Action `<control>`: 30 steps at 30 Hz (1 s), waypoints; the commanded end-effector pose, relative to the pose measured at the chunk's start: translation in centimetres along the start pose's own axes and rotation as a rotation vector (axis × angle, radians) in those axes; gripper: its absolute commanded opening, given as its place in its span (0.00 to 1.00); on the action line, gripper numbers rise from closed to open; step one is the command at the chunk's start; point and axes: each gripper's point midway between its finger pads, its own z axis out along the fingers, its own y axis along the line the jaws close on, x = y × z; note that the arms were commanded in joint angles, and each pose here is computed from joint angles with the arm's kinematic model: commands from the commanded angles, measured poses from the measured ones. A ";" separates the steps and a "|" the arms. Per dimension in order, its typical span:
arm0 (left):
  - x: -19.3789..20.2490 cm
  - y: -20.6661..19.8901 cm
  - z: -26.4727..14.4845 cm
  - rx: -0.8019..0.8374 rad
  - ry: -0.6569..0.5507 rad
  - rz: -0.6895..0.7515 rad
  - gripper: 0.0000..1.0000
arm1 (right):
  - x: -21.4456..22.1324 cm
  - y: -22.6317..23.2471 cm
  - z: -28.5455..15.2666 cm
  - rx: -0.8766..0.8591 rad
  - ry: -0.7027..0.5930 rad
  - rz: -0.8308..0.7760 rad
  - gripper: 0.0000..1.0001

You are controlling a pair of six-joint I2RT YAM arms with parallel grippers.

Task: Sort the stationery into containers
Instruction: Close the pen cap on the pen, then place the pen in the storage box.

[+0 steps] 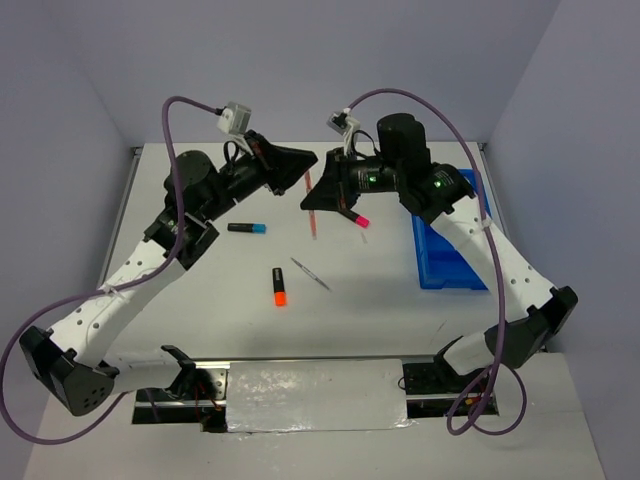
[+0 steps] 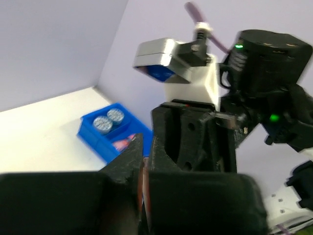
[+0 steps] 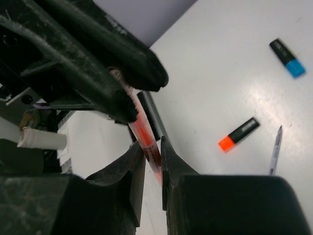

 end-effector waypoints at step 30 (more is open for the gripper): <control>6.0 10.3 -8.6 -0.525 0.317 -0.326 0.99 | 12.1 -32.5 -30.2 1.570 -1.006 0.982 0.01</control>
